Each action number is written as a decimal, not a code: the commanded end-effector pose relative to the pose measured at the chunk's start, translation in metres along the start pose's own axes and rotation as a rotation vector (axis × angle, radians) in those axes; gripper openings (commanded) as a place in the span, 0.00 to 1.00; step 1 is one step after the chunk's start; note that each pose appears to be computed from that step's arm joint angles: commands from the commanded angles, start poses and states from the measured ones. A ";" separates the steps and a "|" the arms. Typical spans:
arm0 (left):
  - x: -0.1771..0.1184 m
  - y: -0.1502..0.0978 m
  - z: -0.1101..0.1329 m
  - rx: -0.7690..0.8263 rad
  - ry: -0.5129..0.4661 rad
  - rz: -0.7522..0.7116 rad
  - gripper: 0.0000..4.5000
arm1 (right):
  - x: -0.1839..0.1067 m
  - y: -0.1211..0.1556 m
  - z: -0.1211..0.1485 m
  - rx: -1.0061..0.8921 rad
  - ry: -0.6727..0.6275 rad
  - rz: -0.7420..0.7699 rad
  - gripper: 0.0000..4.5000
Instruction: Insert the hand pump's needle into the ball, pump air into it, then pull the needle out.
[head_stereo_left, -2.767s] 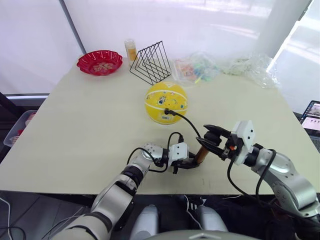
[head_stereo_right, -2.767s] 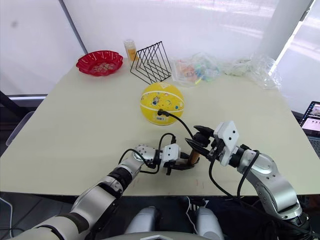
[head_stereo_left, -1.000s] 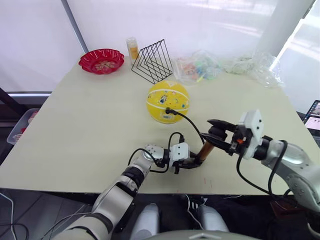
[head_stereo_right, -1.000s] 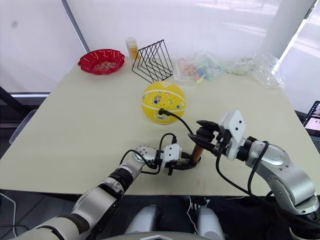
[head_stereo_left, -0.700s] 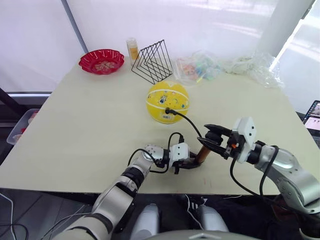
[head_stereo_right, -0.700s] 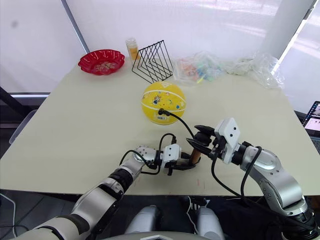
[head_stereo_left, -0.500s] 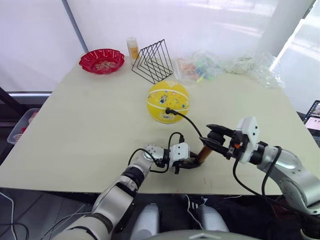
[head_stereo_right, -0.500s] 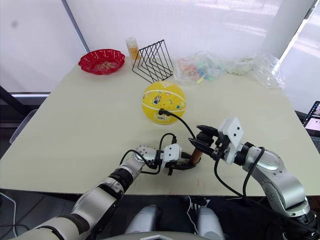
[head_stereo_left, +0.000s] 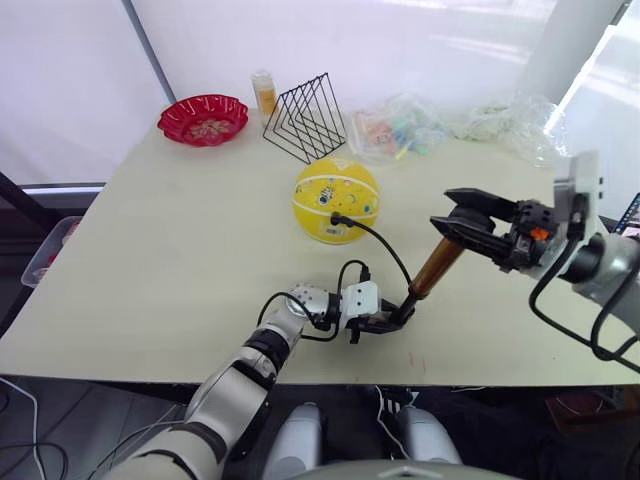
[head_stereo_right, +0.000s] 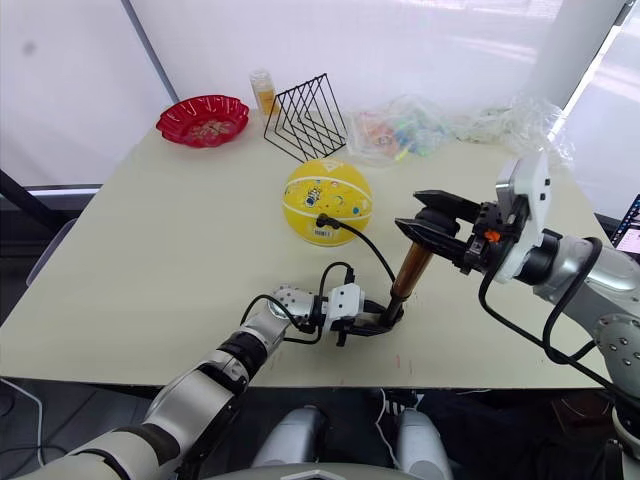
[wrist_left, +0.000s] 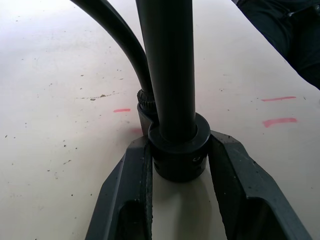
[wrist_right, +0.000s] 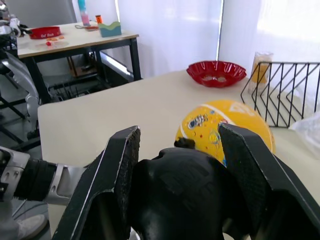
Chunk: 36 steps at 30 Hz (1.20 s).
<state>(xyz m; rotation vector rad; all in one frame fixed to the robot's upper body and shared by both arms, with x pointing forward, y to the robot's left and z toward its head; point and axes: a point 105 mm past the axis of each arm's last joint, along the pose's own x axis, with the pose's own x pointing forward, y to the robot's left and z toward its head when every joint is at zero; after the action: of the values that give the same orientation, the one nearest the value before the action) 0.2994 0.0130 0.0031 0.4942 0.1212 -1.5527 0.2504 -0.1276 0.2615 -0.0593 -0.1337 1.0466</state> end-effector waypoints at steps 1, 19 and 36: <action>-0.028 -0.037 -0.073 -0.201 0.259 -0.036 0.25 | -0.010 -0.002 0.034 -0.098 -0.060 -0.033 0.45; -0.026 -0.034 -0.069 -0.204 0.240 -0.022 0.25 | 0.008 0.009 -0.043 0.008 0.187 0.020 0.45; -0.025 -0.031 -0.064 -0.194 0.211 -0.007 0.25 | 0.016 0.027 -0.144 0.154 0.247 -0.001 0.45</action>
<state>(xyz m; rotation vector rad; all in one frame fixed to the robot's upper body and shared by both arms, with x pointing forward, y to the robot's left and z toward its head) 0.2981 0.0168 -0.0015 0.4766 0.1343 -1.5325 0.2598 -0.1004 0.1619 -0.0961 -0.0086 1.0179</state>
